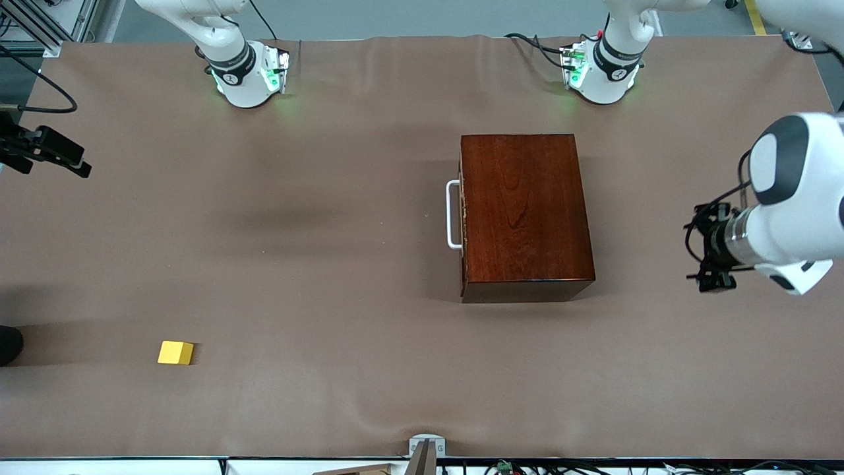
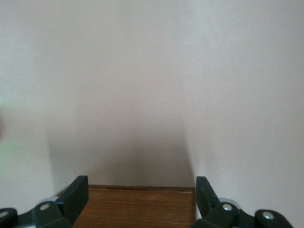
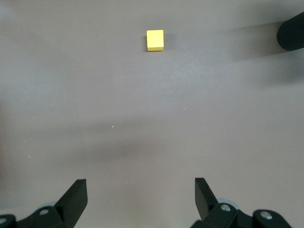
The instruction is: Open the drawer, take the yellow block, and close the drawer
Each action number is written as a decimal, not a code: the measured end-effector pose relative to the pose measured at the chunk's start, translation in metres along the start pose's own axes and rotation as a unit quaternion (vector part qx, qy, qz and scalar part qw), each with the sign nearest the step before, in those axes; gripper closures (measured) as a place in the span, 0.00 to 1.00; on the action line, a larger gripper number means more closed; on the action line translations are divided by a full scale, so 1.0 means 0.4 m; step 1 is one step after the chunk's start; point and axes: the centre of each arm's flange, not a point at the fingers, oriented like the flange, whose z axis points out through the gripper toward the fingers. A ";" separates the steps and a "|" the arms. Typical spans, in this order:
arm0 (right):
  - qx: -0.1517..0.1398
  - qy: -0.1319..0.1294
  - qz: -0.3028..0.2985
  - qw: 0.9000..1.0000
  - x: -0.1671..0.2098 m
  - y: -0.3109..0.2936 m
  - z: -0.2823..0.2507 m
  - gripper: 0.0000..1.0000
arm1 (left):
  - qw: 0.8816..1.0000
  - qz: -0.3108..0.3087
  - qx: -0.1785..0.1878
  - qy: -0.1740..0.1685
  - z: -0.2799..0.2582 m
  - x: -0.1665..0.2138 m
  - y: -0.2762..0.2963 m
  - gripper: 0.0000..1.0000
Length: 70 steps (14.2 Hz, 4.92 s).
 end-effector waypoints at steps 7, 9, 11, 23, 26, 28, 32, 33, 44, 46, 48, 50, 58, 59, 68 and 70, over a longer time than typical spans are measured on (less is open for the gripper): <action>0.000 0.000 0.000 1.000 0.000 0.000 0.000 0.00 | 0.982 0.188 -0.024 0.002 -0.038 -0.042 -0.167 0.00; 0.000 0.000 0.001 1.000 0.000 0.003 0.000 0.00 | 0.966 0.256 -0.037 0.007 -0.042 -0.049 -0.217 0.00; 0.000 0.000 0.003 1.000 0.000 0.008 0.000 0.00 | 0.945 0.323 -0.045 0.012 -0.050 -0.044 -0.260 0.00; 0.000 0.000 0.003 1.000 0.000 0.008 -0.001 0.00 | 0.827 0.557 -0.068 0.042 -0.168 0.001 -0.306 0.00; 0.000 0.000 0.002 1.000 0.000 0.007 -0.001 0.00 | 0.806 0.587 -0.062 0.041 -0.239 0.003 -0.314 0.00; 0.000 0.000 0.001 1.000 0.000 0.004 -0.001 0.00 | 0.789 0.610 -0.060 0.042 -0.280 0.006 -0.319 0.00; 0.000 0.000 0.001 1.000 0.000 0.003 -0.001 0.00 | 0.778 0.624 -0.060 0.044 -0.323 0.010 -0.328 0.00; 0.000 0.000 0.001 1.000 0.000 0.003 -0.001 0.00 | 0.777 0.625 -0.057 0.042 -0.329 0.009 -0.332 0.00; 0.000 0.000 0.001 1.000 0.000 0.003 -0.001 0.00 | 0.773 0.631 -0.049 0.035 -0.350 -0.003 -0.347 0.00; 0.000 0.000 0.001 1.000 0.000 0.003 -0.001 0.00 | 0.775 0.629 -0.048 0.034 -0.347 0.005 -0.346 0.00; 0.000 0.001 0.001 1.000 0.000 0.003 -0.001 0.00 | 0.778 0.626 -0.046 0.037 -0.345 0.017 -0.343 0.00; 0.000 0.001 0.001 1.000 0.000 0.003 -0.002 0.00 | 0.773 0.632 -0.045 0.040 -0.344 0.024 -0.341 0.00; 0.000 0.003 0.001 1.000 0.000 0.003 -0.006 0.00 | 0.767 0.638 -0.055 0.051 -0.351 0.070 -0.338 0.00; 0.000 0.003 0.001 1.000 0.000 0.003 -0.006 0.00 | 0.767 0.638 -0.056 0.051 -0.352 0.070 -0.338 0.00; 0.000 0.003 0.001 1.000 0.000 0.003 -0.006 0.00 | 0.765 0.639 -0.060 0.056 -0.364 0.064 -0.324 0.00; 0.000 0.003 0.001 1.000 0.000 0.003 -0.006 0.00 | 0.765 0.640 -0.056 0.052 -0.353 0.064 -0.315 0.00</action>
